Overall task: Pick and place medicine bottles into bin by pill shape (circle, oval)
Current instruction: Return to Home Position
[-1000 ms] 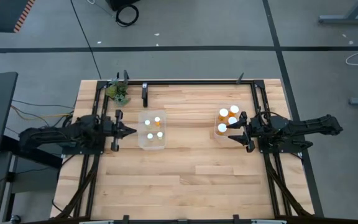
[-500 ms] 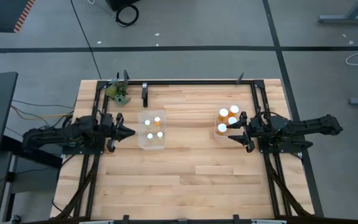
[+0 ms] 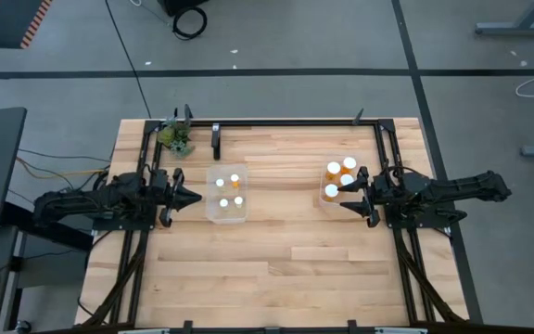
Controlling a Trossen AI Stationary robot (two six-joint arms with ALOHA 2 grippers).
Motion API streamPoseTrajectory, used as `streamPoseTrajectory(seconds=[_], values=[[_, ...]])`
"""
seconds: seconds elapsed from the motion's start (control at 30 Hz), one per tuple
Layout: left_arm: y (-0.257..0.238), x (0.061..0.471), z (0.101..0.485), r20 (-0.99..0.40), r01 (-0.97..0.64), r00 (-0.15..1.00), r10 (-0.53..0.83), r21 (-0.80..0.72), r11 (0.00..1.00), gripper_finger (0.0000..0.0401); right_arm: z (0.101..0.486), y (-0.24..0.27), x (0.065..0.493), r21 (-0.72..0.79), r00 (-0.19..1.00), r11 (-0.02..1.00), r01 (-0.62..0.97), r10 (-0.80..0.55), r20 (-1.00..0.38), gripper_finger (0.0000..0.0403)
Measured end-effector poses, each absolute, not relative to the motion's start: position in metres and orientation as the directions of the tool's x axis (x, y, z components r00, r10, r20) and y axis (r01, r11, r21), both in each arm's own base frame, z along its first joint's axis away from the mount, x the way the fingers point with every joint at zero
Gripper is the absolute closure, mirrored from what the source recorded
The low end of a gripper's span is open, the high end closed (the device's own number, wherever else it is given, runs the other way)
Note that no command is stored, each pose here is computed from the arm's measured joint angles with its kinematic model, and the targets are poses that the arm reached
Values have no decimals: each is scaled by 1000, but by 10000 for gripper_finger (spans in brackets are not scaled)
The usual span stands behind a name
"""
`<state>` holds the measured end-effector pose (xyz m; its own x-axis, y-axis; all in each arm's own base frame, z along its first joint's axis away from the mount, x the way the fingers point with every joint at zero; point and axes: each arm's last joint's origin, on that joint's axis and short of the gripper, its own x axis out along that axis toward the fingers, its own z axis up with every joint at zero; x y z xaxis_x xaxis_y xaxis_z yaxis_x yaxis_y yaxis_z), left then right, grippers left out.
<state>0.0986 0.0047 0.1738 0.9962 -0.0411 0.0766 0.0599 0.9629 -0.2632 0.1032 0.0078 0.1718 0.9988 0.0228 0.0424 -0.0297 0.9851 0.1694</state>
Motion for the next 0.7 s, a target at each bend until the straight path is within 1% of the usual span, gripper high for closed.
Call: streamPoseTrajectory(seconds=[0.27, 0.57, 0.7], values=[[5, 99, 174, 77, 60, 996, -41, -263, 963, 365, 172, 8, 103, 169, 999, 985, -30, 23, 42, 162], [5, 99, 174, 77, 60, 996, -41, -264, 963, 378, 172, 8, 103, 169, 999, 985, -30, 23, 42, 162], [5, 99, 174, 77, 60, 996, -41, -264, 963, 374, 172, 8, 103, 169, 999, 985, -30, 23, 42, 162]])
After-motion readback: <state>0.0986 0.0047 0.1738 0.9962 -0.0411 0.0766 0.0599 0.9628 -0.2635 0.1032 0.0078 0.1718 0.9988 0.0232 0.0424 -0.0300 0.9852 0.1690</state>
